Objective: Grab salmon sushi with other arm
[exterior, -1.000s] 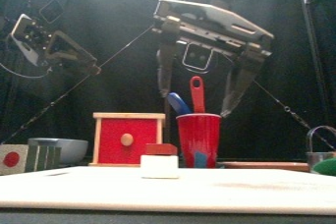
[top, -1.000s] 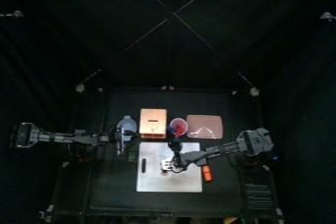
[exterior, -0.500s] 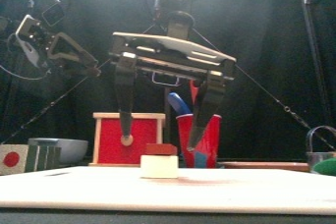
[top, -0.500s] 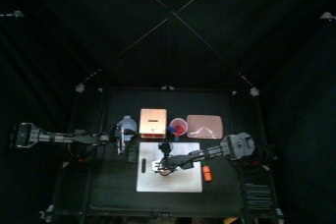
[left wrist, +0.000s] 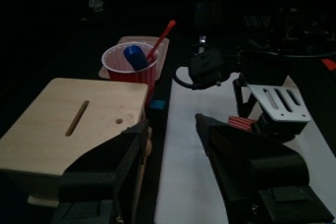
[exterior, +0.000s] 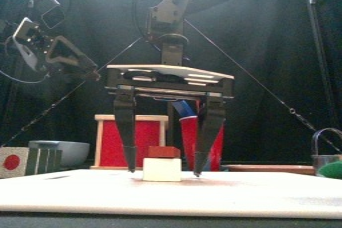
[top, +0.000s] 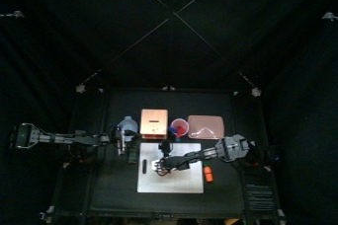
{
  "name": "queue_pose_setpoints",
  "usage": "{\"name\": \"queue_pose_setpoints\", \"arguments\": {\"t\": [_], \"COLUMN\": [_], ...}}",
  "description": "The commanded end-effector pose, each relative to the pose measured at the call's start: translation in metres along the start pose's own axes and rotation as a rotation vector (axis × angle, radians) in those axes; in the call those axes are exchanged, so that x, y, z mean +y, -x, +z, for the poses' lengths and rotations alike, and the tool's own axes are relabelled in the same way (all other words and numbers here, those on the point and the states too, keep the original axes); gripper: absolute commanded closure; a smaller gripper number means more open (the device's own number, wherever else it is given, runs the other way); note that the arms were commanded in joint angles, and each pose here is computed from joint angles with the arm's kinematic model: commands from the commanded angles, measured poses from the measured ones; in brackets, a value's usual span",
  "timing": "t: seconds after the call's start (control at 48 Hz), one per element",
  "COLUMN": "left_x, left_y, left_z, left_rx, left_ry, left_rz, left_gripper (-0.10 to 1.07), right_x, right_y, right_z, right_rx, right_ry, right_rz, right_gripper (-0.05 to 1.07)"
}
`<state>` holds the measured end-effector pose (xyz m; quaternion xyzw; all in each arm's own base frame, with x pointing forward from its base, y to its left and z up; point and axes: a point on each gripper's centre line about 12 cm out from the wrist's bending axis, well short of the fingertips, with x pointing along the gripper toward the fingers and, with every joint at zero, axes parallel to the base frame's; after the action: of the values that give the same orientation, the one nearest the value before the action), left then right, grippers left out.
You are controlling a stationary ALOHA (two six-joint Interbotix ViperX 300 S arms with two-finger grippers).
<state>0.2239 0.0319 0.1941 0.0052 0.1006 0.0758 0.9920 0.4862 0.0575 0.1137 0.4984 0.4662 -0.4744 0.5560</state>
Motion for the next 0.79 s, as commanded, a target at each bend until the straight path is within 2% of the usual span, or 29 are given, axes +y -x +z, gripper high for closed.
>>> {"name": "queue_pose_setpoints", "arguments": {"t": [0.0,0.167,0.354,0.562,0.646,0.771], "left_x": [0.001,0.001,0.001,0.002,0.003,0.002], "left_y": [-0.001,-0.001,0.001,0.001,0.001,0.0], "left_z": [0.004,0.002,-0.002,-0.003,-0.004,-0.002], "left_rx": [-0.015,-0.007,0.004,0.008,0.013,0.022], "left_ry": [0.01,0.015,0.029,0.046,0.05,0.05], "left_rz": [0.006,0.007,0.014,0.022,0.026,0.022], "left_gripper": [0.16,0.16,0.16,0.16,0.16,0.16], "right_x": [0.008,0.008,0.015,0.014,0.002,-0.019], "right_y": [0.019,0.019,0.033,0.084,0.1,0.114], "right_z": [0.004,0.006,0.01,0.01,0.005,-0.002], "right_rx": [0.002,-0.006,-0.033,-0.046,-0.044,-0.027], "right_ry": [-0.012,-0.009,0.023,0.12,0.174,0.254], "right_rz": [0.049,0.046,0.083,0.151,0.138,0.101], "right_gripper": [0.1,0.24,0.26,0.26,0.26,0.26]}}
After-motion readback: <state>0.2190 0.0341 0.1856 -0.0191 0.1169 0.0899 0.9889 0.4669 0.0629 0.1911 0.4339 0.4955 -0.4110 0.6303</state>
